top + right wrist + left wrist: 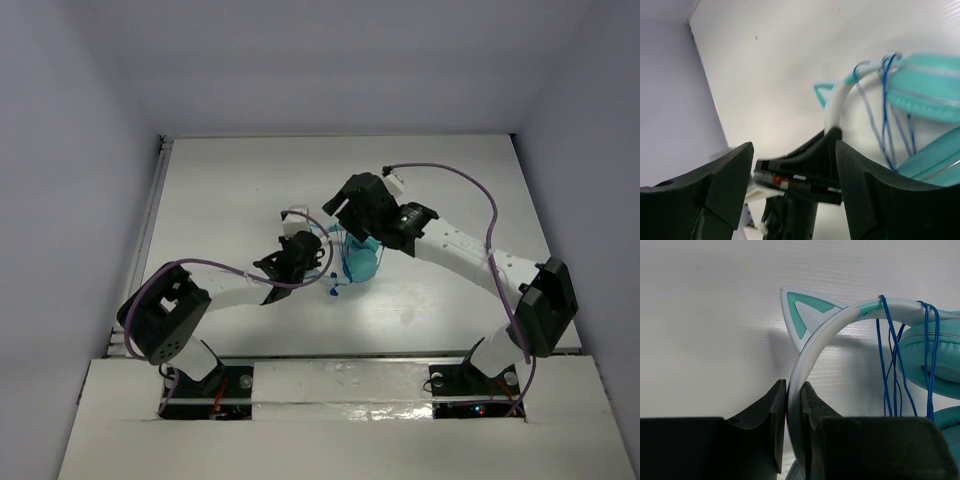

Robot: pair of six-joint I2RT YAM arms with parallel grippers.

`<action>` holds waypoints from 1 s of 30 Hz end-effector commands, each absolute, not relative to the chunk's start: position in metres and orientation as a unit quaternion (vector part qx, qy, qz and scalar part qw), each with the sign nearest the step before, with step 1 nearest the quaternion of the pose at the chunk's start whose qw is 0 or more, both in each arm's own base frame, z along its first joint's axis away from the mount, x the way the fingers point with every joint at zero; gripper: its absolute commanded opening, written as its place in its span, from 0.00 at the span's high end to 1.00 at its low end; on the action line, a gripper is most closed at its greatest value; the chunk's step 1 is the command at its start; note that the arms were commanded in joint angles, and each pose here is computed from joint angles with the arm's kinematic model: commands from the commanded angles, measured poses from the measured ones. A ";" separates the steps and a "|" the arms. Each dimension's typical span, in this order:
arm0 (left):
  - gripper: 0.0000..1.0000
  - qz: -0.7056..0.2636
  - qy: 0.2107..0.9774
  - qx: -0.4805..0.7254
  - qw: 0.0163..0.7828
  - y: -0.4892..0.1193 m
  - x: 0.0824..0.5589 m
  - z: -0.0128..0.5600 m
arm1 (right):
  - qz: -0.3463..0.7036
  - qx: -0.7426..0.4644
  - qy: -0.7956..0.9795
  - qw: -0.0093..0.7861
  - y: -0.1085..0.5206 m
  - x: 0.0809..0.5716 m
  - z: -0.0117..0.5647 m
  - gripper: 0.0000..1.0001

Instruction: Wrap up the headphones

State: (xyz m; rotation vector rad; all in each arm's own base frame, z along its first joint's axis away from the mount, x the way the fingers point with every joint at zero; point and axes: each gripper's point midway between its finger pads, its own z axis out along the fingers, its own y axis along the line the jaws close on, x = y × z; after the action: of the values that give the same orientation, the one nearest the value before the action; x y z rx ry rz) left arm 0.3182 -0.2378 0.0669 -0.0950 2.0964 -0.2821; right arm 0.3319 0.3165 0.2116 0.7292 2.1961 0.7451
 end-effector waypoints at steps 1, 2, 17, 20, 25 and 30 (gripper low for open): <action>1.00 -0.175 0.830 -0.063 0.526 -0.245 0.323 0.112 | 0.242 0.305 0.820 0.419 0.276 0.354 0.237 0.27; 1.00 -0.175 0.828 -0.064 0.529 -0.244 0.323 0.116 | 0.238 0.309 0.819 0.421 0.270 0.357 0.236 0.27; 1.00 -0.152 0.827 -0.039 0.541 -0.229 0.331 0.131 | 0.184 0.312 0.756 0.545 0.170 0.360 0.260 1.00; 1.00 -0.154 0.828 -0.041 0.538 -0.229 0.347 0.126 | 0.225 0.294 0.734 0.569 0.153 0.328 0.276 1.00; 1.00 -0.142 0.831 -0.038 0.537 -0.230 0.373 0.121 | 0.289 0.256 0.713 0.585 0.142 0.288 0.287 0.90; 0.95 -0.141 0.834 -0.029 0.533 -0.239 0.392 0.110 | 0.271 0.253 0.731 0.573 0.134 0.277 0.274 0.75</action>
State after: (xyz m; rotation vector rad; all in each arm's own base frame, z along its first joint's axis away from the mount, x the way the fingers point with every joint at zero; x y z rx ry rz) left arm 0.3589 -0.2113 0.0599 -0.0316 2.1418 -0.1963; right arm 0.2789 0.1329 0.2847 0.6344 1.6768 0.6686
